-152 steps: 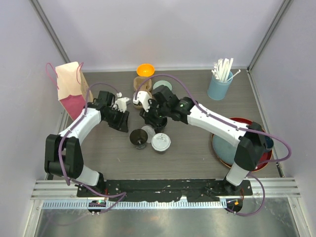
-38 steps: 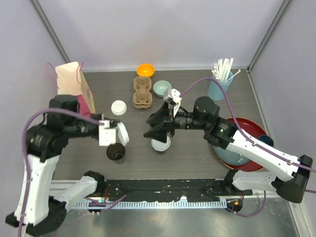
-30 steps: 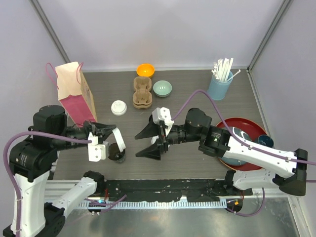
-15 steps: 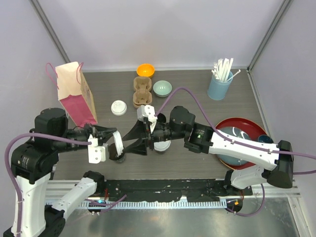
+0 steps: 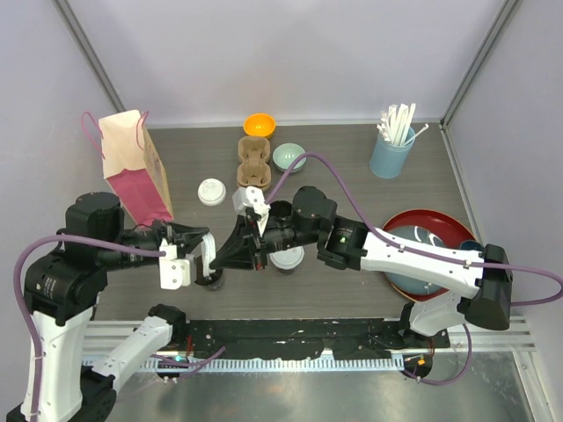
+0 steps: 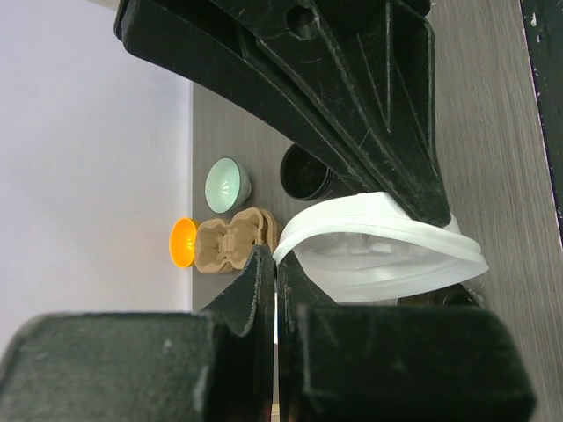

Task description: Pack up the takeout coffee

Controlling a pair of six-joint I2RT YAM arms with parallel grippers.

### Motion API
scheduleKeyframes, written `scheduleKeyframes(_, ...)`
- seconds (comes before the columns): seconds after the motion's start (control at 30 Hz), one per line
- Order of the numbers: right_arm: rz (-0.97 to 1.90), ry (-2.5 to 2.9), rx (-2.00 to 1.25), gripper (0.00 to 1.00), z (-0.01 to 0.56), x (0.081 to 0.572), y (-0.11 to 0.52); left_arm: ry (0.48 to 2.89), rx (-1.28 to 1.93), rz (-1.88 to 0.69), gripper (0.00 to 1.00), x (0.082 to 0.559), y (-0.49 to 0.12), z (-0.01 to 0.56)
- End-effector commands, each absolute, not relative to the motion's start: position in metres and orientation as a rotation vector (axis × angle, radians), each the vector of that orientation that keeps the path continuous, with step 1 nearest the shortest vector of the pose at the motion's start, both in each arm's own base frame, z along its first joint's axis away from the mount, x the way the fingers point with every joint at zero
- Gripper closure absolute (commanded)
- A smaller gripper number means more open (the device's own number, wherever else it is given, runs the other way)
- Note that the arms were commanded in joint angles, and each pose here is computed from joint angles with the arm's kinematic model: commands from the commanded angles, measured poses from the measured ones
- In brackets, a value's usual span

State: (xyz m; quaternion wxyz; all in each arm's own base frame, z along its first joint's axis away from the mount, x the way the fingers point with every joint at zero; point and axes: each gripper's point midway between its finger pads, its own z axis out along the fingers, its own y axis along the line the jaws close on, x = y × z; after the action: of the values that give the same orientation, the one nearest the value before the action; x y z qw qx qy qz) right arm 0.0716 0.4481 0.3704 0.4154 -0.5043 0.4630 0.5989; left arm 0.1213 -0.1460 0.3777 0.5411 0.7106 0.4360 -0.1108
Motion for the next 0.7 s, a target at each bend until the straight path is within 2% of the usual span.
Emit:
scheduleKeyframes(0.0,1.529,1.050,-1.250,0.96,0.403,0.066,0.447,0.999,1.666,-0.258,1.00,0.122,-0.149,0.386)
scheduleKeyframes(0.03,1.525,1.052,-1.252,0.99,0.402,0.066,0.447,1.002,1.665,-0.256,1.00,0.122,-0.149,0.386)
scheduleKeyframes(0.23,1.413,1.157,-1.219,0.99,0.386,0.082,0.441,1.061,1.638,-0.222,0.99,0.132,-0.144,0.379)
scheduleKeyframes(0.27,1.386,1.177,-1.212,0.99,0.383,0.086,0.440,1.089,1.621,-0.224,0.86,0.134,-0.143,0.377)
scheduleKeyframes(0.3,1.358,1.214,-1.220,0.99,0.373,0.089,0.438,1.112,1.617,-0.221,0.78,0.137,-0.142,0.372)
scheduleKeyframes(0.33,1.324,1.241,-1.192,0.99,0.371,0.096,0.436,1.119,1.609,-0.218,0.61,0.138,-0.141,0.372)
scheduleKeyframes(0.43,1.251,1.321,-1.182,0.99,0.351,0.108,0.430,1.204,1.550,-0.239,0.40,0.144,-0.139,0.365)
scheduleKeyframes(0.47,1.212,1.354,-1.160,0.99,0.347,0.114,0.426,1.235,1.523,-0.250,0.30,0.147,-0.139,0.364)
scheduleKeyframes(0.53,1.150,1.403,-1.147,0.99,0.333,0.125,0.419,1.334,1.435,-0.265,0.20,0.153,-0.135,0.362)
scheduleKeyframes(0.6,1.035,1.485,-1.110,0.99,0.320,0.141,0.405,1.472,1.277,-0.305,0.16,0.163,-0.132,0.361)
scheduleKeyframes(0.63,0.984,1.516,-1.098,0.99,0.315,0.147,0.398,1.622,1.159,-0.226,0.16,0.184,-0.116,0.349)
scheduleKeyframes(0.67,0.892,1.560,-1.119,0.99,0.303,0.154,0.387,1.726,1.063,-0.216,0.21,0.193,-0.109,0.343)
